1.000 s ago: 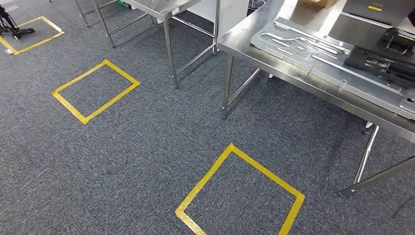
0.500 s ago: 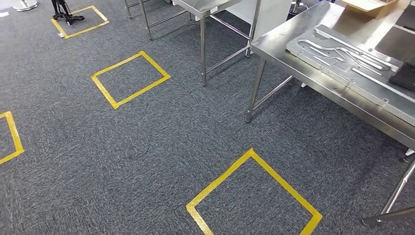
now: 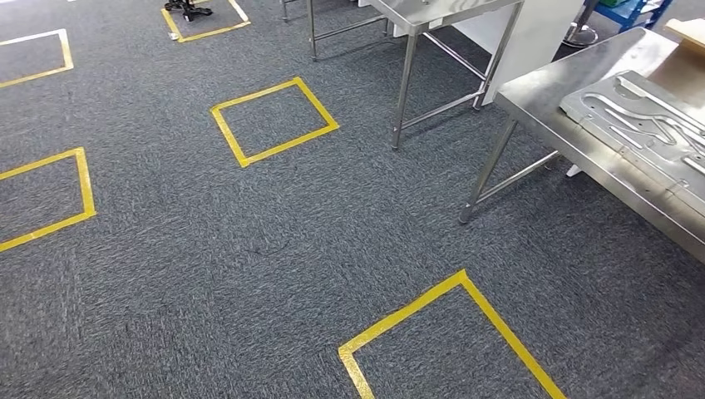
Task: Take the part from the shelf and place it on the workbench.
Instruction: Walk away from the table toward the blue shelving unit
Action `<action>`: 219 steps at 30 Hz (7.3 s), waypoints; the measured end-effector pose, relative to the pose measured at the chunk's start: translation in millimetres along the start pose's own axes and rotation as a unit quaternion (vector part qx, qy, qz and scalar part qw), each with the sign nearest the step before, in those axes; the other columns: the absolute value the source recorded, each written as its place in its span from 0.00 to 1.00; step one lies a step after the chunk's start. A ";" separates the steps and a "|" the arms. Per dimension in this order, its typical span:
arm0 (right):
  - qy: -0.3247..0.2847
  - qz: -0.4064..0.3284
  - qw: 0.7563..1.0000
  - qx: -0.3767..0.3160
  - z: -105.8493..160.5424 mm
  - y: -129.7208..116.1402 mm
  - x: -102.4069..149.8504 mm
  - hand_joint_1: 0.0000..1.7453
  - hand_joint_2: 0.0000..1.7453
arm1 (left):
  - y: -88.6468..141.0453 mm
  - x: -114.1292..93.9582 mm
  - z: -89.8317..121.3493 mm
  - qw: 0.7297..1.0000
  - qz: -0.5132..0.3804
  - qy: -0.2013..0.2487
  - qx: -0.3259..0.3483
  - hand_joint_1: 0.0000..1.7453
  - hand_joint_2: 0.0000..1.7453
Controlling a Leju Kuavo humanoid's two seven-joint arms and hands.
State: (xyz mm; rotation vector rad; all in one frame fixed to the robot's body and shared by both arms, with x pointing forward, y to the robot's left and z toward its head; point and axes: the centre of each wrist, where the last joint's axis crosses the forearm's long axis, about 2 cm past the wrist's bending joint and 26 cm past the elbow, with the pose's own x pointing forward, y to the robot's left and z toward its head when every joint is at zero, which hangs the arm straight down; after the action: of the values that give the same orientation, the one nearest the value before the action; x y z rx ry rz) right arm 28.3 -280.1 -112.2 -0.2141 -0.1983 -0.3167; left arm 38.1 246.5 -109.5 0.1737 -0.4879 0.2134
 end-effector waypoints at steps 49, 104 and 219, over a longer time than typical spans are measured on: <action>-0.007 0.019 1.000 0.018 1.6 7.0 -0.5 0.00 0.00 | 15.8 -4.3 -1.8 1.000 0.012 -0.001 0.014 0.00 0.00; -0.026 0.053 0.997 0.041 6.1 20.7 -6.3 0.00 0.00 | 56.5 4.5 -12.5 0.998 -0.022 -0.036 0.043 0.00 0.00; -0.022 0.103 0.993 0.043 1.4 3.1 -6.4 0.00 0.00 | 43.1 2.3 -9.8 0.998 -0.020 -0.050 0.011 0.00 0.00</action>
State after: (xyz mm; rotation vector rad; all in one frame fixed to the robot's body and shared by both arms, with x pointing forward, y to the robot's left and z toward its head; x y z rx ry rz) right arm 23.2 -275.1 -112.8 -0.1540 -0.2315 -0.0983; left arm 34.0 290.5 -112.0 0.2154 -0.5810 0.1707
